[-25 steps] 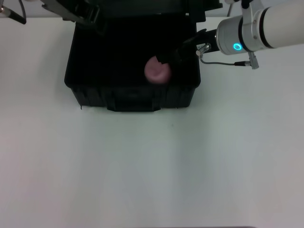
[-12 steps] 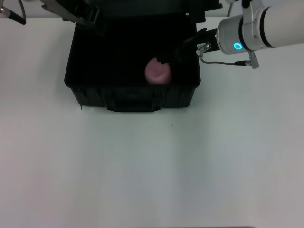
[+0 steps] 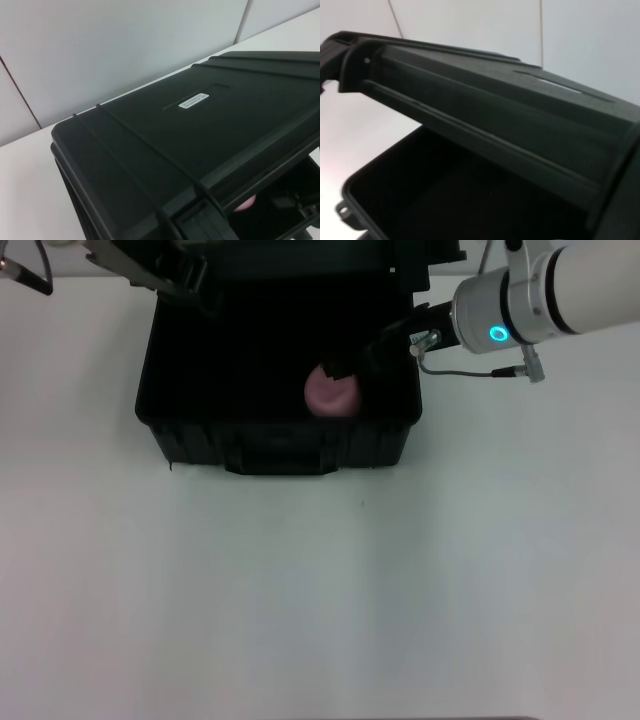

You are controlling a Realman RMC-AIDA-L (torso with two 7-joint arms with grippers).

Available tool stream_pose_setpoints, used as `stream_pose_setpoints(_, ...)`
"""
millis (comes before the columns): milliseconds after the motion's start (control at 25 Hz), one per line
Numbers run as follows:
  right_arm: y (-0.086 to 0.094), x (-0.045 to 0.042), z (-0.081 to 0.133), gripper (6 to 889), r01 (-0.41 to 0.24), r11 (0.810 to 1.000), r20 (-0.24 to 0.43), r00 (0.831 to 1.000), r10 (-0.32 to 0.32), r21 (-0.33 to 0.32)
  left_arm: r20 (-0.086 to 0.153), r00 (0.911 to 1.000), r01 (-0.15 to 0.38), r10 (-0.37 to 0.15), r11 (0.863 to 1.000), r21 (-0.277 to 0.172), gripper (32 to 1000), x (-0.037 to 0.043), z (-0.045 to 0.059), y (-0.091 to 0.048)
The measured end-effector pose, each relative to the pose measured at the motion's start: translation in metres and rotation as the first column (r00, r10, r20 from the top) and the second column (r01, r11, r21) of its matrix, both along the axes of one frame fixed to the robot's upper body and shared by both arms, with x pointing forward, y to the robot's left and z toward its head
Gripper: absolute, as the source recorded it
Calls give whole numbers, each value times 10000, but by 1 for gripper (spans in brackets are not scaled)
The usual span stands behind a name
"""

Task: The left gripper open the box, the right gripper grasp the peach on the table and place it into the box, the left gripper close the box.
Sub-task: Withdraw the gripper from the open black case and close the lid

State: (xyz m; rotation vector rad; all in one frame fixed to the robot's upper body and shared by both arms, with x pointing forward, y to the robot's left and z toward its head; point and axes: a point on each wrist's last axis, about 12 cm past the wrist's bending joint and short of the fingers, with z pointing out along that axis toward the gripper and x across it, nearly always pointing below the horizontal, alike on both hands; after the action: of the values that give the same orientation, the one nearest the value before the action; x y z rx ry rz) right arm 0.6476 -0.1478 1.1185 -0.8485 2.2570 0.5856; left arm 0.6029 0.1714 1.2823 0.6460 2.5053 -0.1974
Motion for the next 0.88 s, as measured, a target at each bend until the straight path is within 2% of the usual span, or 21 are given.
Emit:
stream_pose_setpoints(160, 21, -27, 48, 858, -199, 9998, -359, 9992, 199, 4, -18, 10000, -22, 22, 10000, 11, 404, -1, -6, 8)
stream_pose_setpoints(400, -44, -44, 209, 856, -384, 9977, -593, 9976, 352, -550, -85, 9999, -77, 77, 10000, 34, 404, -7, -26, 33)
stream_pose_setpoints(560, -175, -48, 334, 855, -235, 9988, -608, 9979, 209, -433, -123, 9999, -112, 113, 9999, 63, 404, -11, -41, 54)
stream_pose_setpoints(880, -495, -65, 486, 855, 169, 9935, -1263, 9915, -312, -1128, -140, 9998, -129, 130, 9999, 78, 404, -12, -44, 61)
